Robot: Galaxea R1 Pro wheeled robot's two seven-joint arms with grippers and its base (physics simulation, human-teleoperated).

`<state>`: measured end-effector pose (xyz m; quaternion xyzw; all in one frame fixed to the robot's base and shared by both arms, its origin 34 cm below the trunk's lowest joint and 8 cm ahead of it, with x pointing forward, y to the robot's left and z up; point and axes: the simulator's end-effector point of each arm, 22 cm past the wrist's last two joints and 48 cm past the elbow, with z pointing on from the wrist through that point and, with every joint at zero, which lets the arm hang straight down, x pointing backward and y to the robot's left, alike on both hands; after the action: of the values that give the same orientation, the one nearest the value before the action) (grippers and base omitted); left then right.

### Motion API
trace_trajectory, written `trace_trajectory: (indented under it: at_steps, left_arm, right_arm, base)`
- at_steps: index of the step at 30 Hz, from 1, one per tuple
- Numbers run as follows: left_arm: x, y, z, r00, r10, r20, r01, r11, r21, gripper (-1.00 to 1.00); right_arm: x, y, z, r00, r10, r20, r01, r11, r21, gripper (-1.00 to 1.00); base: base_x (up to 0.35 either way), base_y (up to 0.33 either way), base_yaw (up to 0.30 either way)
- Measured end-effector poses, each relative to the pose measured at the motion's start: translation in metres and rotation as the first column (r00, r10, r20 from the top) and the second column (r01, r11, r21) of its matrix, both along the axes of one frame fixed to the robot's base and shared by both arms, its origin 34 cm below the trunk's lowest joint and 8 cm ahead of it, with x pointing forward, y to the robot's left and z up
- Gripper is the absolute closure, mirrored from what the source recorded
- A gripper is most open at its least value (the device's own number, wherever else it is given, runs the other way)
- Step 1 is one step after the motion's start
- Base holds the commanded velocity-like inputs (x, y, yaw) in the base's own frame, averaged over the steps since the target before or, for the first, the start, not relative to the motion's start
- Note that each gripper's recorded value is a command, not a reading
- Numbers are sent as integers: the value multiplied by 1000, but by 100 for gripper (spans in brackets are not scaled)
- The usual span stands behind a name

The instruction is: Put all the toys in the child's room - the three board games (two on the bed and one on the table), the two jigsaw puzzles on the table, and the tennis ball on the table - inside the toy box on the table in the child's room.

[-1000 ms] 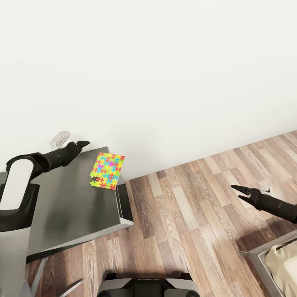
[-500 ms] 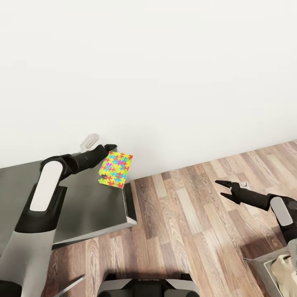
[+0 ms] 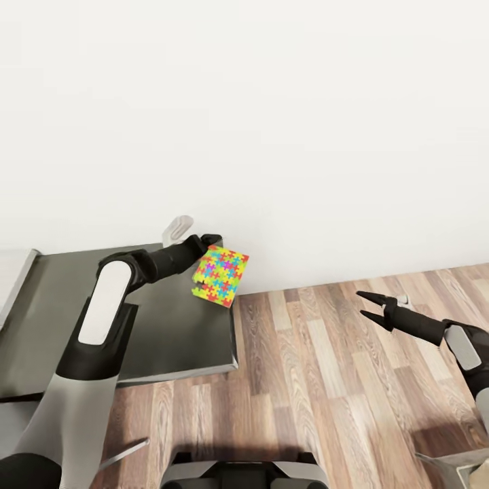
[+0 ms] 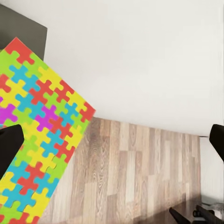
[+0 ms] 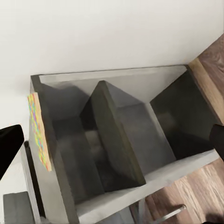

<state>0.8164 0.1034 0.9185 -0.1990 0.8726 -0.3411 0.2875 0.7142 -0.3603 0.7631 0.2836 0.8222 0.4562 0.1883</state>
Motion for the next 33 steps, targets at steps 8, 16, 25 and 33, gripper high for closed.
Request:
trace_trajectory:
  at_steps: [8,16,25,33]
  left_arm:
    - [0,-17,11,1000,-25,12,26,999,-23,-100]
    - [2,-37,26,998,-52,27,53,997,-60,-100]
    - [3,-46,33,998,-60,36,63,995,-75,-100]
    - [2,-55,38,997,-70,37,73,992,-104,-100]
  right_arm:
    - [2,-16,11,1000,-12,23,12,1000,-1,-100]
    - [5,-34,32,997,-16,76,15,1000,17,-100]
    - [5,-44,47,994,-20,109,16,999,38,-100]
    - [2,-47,51,992,-45,116,34,995,96,-100]
  base:
    - [0,0,278]
    - [0,0,265]
    - [0,0,106]
    - [0,0,25]
